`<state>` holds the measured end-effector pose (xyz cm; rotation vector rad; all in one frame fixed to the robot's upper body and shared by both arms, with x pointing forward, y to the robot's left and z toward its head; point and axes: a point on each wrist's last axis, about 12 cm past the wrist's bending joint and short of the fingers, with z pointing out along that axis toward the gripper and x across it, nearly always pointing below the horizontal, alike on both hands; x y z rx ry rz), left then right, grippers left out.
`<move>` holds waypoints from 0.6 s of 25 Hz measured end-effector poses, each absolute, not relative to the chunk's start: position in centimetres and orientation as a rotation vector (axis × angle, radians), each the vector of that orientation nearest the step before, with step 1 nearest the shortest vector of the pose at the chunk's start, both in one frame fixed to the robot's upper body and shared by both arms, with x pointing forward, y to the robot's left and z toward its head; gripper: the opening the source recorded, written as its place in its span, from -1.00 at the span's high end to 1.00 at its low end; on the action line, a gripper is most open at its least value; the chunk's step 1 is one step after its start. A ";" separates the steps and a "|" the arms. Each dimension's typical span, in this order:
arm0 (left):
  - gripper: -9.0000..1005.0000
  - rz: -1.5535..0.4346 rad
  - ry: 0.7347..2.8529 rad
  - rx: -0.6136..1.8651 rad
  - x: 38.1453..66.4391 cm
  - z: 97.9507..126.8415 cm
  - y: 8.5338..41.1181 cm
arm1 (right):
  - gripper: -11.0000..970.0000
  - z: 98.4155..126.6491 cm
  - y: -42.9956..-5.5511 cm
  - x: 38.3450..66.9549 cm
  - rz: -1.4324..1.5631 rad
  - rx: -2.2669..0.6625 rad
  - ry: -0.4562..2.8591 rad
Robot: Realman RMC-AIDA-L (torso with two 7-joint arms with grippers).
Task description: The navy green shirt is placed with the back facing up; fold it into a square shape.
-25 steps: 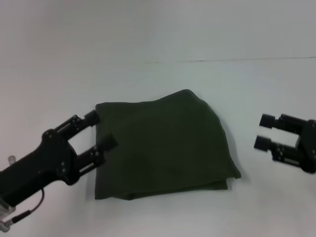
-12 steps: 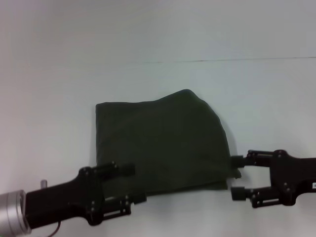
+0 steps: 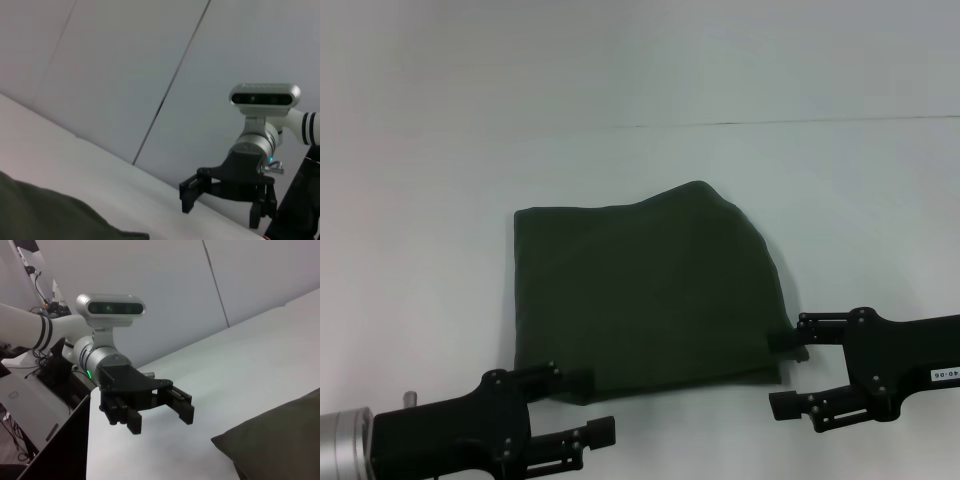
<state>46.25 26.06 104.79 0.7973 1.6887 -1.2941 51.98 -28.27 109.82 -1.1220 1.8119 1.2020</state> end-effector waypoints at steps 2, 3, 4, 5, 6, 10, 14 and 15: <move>-0.45 -1.298 1.696 0.800 46.3 104.8 26.1 | -0.85 109.8 -28.2 52.1 1.198 -1.123 1.813; -0.45 -1.299 1.698 0.799 46.3 104.8 26.1 | -0.85 109.8 -28.2 52.1 1.198 -1.125 1.815; -0.45 -1.299 1.699 0.799 46.3 104.8 26.1 | -0.85 109.8 -28.2 52.2 1.197 -1.126 1.816; -0.45 -1.298 1.700 0.799 46.3 104.8 26.2 | -0.85 109.8 -28.2 52.2 1.195 -1.128 1.819; -0.45 -1.299 1.703 0.798 46.3 104.8 26.2 | -0.85 109.8 -28.1 52.2 1.195 -1.130 1.821; -0.44 -1.304 1.708 0.794 46.4 104.9 26.3 | -0.85 109.8 -28.1 52.2 1.197 -1.131 1.824; -0.45 -1.302 1.709 0.796 46.4 104.9 26.3 | -0.85 109.8 -28.1 52.2 1.198 -1.127 1.824; -0.45 -1.302 1.709 0.796 46.4 104.9 26.3 | -0.85 109.8 -28.1 52.2 1.198 -1.127 1.825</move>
